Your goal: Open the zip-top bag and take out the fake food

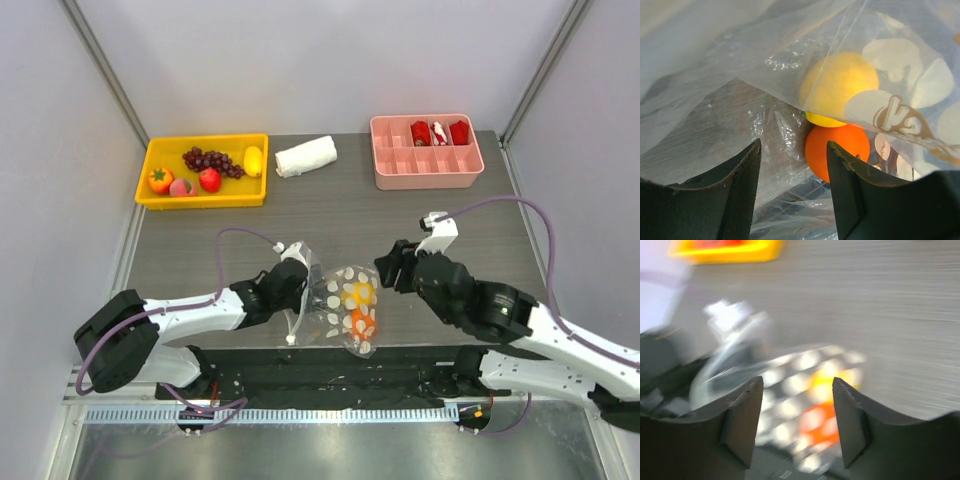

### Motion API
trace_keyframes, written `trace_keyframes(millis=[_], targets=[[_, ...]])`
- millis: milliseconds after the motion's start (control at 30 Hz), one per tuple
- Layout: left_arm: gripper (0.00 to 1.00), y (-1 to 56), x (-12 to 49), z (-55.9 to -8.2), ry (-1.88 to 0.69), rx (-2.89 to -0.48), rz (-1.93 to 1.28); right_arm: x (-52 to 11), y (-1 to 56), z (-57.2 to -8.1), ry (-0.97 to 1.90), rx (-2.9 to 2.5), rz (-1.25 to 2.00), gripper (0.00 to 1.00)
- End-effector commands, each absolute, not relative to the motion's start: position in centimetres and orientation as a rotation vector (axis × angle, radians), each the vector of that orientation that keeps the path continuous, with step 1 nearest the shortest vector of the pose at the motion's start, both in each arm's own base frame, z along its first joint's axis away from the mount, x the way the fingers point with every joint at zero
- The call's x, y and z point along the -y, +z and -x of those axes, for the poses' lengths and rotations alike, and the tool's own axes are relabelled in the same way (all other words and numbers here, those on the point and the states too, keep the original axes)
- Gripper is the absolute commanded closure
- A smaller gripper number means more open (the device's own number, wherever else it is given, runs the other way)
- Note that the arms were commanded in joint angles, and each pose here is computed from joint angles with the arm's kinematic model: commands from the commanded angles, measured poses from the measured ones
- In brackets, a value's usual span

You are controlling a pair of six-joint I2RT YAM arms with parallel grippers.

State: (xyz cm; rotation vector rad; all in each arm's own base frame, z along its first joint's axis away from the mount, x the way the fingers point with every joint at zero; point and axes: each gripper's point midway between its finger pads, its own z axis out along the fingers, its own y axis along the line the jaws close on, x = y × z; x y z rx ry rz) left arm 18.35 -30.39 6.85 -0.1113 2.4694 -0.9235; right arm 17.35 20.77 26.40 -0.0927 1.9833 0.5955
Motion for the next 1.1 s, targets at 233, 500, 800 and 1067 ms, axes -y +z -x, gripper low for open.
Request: trace_keyframes(millis=[233, 500, 800, 1067], targets=[[0.39, 9.3, 32.3, -18.8, -1.098, -2.353, 0.105, -14.7, 10.6, -24.9, 0.181, -2.286, -0.091, 0.76], [0.31, 10.2, 33.8, -19.4, -1.151, -2.303, 0.049, -19.8, 7.8, -24.8, 0.449, -2.328, 0.037, 0.87], [0.31, 8.8, 35.5, -20.0, -1.134, -2.340, -0.012, -23.5, 6.9, -23.7, 0.682, -2.368, 0.068, 0.90], [0.32, 5.8, 35.9, -20.7, -1.054, -2.395, -0.009, -25.1, 5.6, -22.3, 0.814, -2.417, 0.095, 0.94]])
